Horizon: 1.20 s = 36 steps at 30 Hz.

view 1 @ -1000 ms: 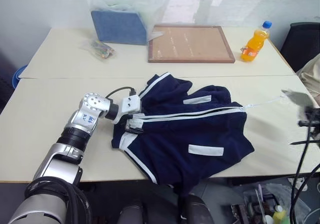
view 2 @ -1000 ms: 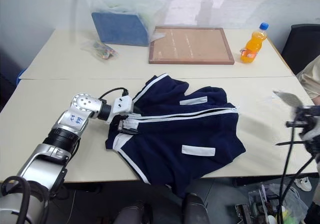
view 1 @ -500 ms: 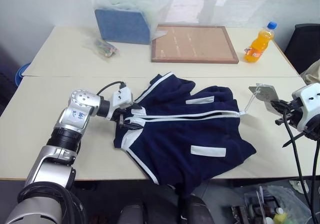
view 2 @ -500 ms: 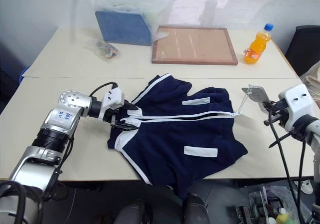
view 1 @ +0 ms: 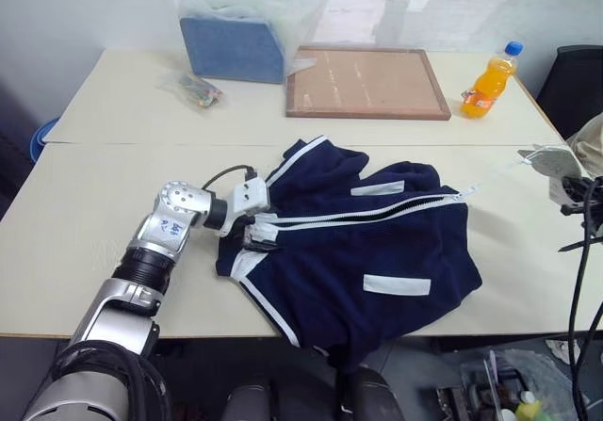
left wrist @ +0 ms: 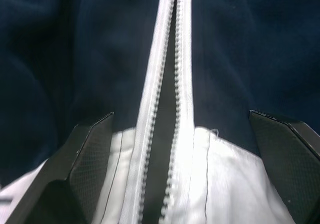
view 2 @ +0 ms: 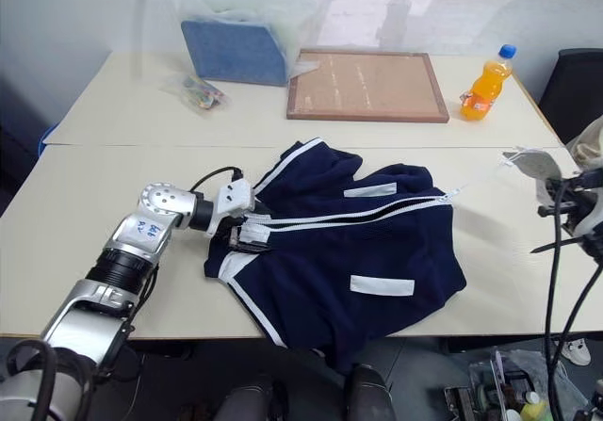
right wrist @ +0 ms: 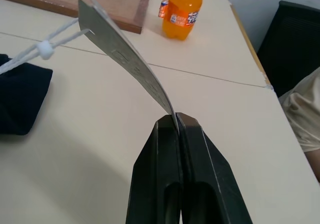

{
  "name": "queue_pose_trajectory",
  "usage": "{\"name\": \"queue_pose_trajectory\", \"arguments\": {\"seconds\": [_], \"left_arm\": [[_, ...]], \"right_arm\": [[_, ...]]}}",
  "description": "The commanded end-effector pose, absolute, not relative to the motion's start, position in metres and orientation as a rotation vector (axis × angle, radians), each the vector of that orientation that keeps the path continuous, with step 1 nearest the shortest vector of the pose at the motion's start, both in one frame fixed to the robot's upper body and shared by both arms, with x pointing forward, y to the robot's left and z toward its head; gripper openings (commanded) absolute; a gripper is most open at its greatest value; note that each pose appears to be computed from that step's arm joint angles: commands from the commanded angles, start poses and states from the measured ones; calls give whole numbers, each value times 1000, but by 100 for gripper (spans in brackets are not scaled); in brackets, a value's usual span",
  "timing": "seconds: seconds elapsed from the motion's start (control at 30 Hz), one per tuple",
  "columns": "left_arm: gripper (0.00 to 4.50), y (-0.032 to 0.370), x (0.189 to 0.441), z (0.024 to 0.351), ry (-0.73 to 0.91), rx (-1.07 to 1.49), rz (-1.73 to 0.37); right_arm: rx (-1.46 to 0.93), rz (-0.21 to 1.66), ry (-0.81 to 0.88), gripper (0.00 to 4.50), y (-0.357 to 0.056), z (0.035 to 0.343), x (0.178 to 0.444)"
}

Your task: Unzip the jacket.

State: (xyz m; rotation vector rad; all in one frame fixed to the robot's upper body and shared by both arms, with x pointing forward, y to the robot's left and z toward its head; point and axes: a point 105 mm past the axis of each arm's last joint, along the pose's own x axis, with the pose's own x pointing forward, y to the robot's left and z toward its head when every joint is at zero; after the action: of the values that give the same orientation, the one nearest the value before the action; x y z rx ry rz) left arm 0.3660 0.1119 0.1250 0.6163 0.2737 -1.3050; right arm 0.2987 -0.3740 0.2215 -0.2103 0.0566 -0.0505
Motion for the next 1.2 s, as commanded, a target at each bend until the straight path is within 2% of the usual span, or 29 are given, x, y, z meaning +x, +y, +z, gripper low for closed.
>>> {"name": "queue_pose_trajectory", "arguments": {"seconds": [0.03,0.27,0.4,0.5,0.57,0.63,0.73,0.87,1.03,1.1,1.2], "left_arm": [[450,117,372,112,315,652,-1270],[450,128,377,108,332,660,-1234],[450,131,377,110,322,654,-1231],[450,131,375,113,304,650,-1232],[450,134,370,123,291,612,-1256],[450,136,364,130,287,583,-1277],[450,151,344,157,299,494,-1361],[450,182,319,191,336,441,-1431],[450,237,309,224,390,490,-1312],[450,248,307,231,400,510,-1275],[450,263,304,239,376,508,-1221]], "right_arm": [[-187,-182,-22,1,-408,256,282],[-73,-272,-81,1,-431,275,282],[-86,-266,-56,1,-432,271,288],[-247,-109,4,1,-406,261,296],[-439,56,138,1,-378,233,300],[-492,189,231,1,-360,212,298],[-588,431,343,60,-340,197,288],[-605,598,423,196,-341,207,274],[-447,774,487,368,-350,235,242],[-402,802,485,436,-353,243,236],[-344,789,446,443,-360,255,231]]}}
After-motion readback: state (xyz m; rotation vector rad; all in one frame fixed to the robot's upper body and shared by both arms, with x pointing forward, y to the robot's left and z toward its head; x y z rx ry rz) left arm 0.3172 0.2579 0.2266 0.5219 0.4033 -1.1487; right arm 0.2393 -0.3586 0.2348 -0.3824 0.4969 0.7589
